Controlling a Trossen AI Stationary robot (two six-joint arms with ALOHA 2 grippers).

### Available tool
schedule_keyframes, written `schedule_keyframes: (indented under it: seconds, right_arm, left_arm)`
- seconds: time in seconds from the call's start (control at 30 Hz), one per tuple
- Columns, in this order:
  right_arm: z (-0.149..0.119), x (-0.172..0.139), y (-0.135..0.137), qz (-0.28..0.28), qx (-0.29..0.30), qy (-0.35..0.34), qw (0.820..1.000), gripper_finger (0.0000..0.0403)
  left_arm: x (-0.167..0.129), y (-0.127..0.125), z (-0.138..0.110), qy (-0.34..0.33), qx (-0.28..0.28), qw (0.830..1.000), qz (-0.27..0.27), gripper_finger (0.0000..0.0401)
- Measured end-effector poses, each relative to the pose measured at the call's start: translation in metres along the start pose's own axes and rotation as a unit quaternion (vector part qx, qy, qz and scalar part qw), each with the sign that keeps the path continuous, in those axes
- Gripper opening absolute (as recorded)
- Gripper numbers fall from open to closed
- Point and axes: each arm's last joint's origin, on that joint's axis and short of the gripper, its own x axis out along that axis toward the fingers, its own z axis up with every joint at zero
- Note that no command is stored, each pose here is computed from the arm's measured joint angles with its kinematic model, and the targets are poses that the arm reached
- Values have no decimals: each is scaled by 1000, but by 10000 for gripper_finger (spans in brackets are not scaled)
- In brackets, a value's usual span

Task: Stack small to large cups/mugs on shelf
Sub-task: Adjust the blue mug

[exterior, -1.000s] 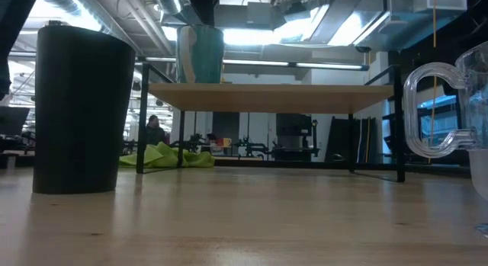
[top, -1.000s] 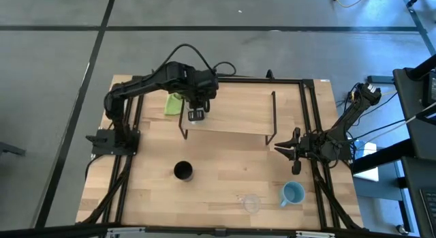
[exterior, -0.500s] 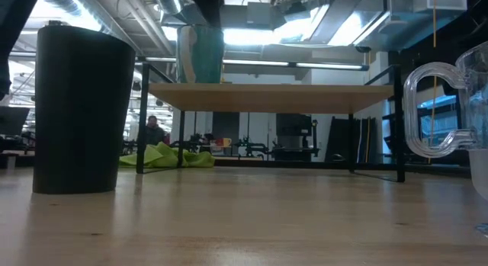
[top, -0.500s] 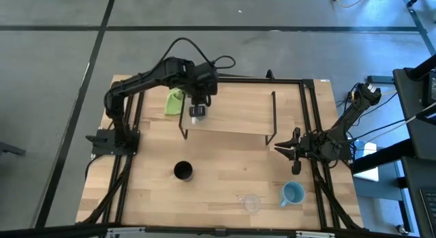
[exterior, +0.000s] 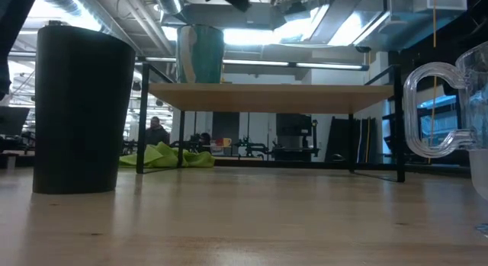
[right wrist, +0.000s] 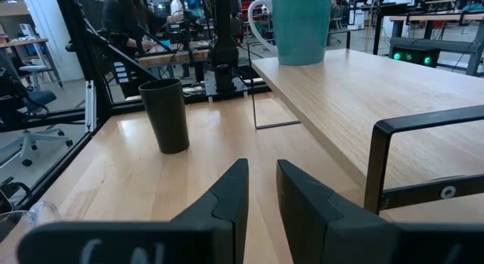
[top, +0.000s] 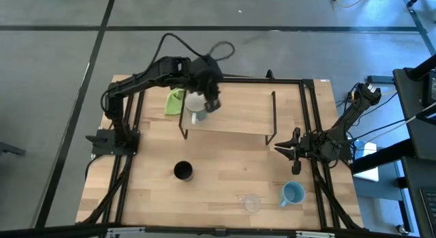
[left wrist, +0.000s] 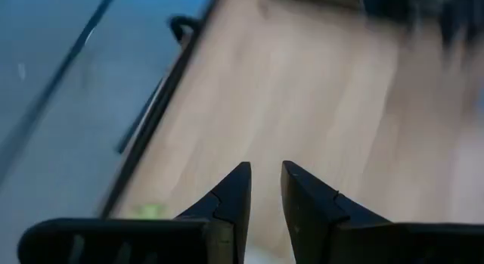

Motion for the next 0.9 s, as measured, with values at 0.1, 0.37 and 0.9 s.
schedule_keyframes:
  seconds: [0.1, 0.37, 0.9]
  right_arm:
    - [0, 0, 0, 0, -1, 0, 1000, 72]
    - [0, 0, 0, 0, 0, 0, 1000, 72]
    - [0, 0, 0, 0, 0, 0, 1000, 72]
  left_arm:
    - [0, 2, 3, -12, -156, 988, -2, 70]
    - [0, 5, -4, 10, -336, 941, 28, 70]
    - [3, -2, -2, 36, -326, 944, -43, 70]
